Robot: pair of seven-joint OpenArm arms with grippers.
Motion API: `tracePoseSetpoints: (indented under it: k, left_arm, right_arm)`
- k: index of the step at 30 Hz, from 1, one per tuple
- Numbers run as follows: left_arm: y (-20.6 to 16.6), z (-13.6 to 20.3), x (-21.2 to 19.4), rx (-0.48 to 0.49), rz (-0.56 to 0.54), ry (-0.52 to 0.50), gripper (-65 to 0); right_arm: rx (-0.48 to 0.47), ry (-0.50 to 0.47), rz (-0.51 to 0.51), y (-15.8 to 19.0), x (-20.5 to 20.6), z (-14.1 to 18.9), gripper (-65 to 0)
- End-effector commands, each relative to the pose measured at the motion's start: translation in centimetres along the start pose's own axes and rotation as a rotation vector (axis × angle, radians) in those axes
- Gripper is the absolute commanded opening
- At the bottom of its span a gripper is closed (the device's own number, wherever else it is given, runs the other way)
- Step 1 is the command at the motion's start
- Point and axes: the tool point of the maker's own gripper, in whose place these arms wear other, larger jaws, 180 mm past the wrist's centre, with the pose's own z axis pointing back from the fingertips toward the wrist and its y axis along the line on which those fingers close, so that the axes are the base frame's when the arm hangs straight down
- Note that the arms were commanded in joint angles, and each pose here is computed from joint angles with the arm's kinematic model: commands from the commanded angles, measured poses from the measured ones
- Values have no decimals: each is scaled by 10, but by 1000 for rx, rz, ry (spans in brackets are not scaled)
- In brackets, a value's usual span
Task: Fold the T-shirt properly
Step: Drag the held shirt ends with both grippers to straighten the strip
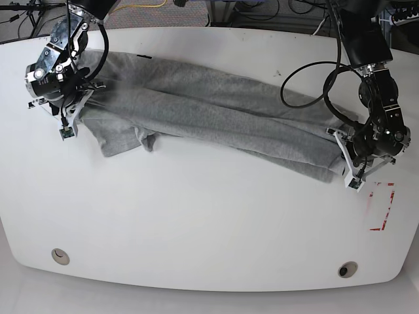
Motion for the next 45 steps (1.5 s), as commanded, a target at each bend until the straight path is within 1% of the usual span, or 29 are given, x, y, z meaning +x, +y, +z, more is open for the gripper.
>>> tracePoseSetpoints:
  k: [1, 8, 11, 13, 16, 17, 18, 19, 20, 22, 25, 27, 28, 29, 32, 34, 37, 39, 42, 43, 45]
  left_arm:
    - [9, 5, 8, 22, -4, -32, -650]
    - [7, 2, 2, 14, -1, -13, -650]
    - [13, 1, -3, 21, -2, 5, -650]
    - [16, 0, -6, 21, -1, 16, -649]
    - [16, -2, -10, 18, 3, 30, -604]
    - [16, -2, -10, 17, 3, 31, -574]
    - [16, -2, -10, 17, 3, 31, -547]
    - [16, -2, -10, 17, 3, 31, -507]
    - [16, -2, -10, 17, 3, 31, -479]
    - [16, -1, -9, 19, 1, 27, -389]
    - [15, -1, -8, 19, -1, 26, -275]
    - [16, 0, -8, 19, 0, 33, -233]
    - [16, 1, -8, 21, -1, 43, -225]
    - [16, 2, -8, 22, -1, 49, -225]
    - [23, 14, 8, 54, -16, 23, -224]
    - [23, 23, 17, 69, -28, -6, -224]
    - [19, 32, 32, 54, -37, -67, -222]
    - [15, 35, 39, 34, -38, -100, -222]
    - [8, 35, 44, 5, -32, -124, -222]
    - [3, 33, 47, -11, -21, -134, -224]
    - [-3, 30, 50, -26, -12, -148, -224]
  right_arm:
    - [-21, -1, 9, -5, -1, 4, -644]
    - [-10, 21, 10, -2, -10, 2, -644]
    - [2, 47, 8, 1, -19, -2, -640]
    - [6, 56, 7, 1, -22, -3, -615]
    - [7, 63, 8, 2, -24, -4, -490]
    - [7, 63, 9, 2, -24, -3, -425]
    - [7, 68, 8, 2, -27, -3, -374]
    - [7, 70, 8, 2, -28, -3, -304]
    - [9, 68, 8, 3, -28, -3, -258]
    - [11, 65, 8, 3, -28, -2, -149]
    - [-2, 47, 13, 1, -22, 2, -65]
    - [-9, 36, 18, 0, -19, 4, -48]
    - [-12, 29, 18, 0, -17, 5, -46]
    - [-15, 19, 17, -1, -13, 6, -46]
    - [-23, 4, 14, -4, -8, 7, -46]
    - [-30, -3, 17, -7, -5, 8, -46]
    - [-16, -57, 6, -7, 11, 10, -46]
    - [15, -114, -23, -4, 21, 12, -46]
    - [70, -195, -47, 3, 38, 15, -49]
    - [101, -222, -56, 9, 43, 15, -65]
    - [148, -245, -77, 19, 47, 13, -101]
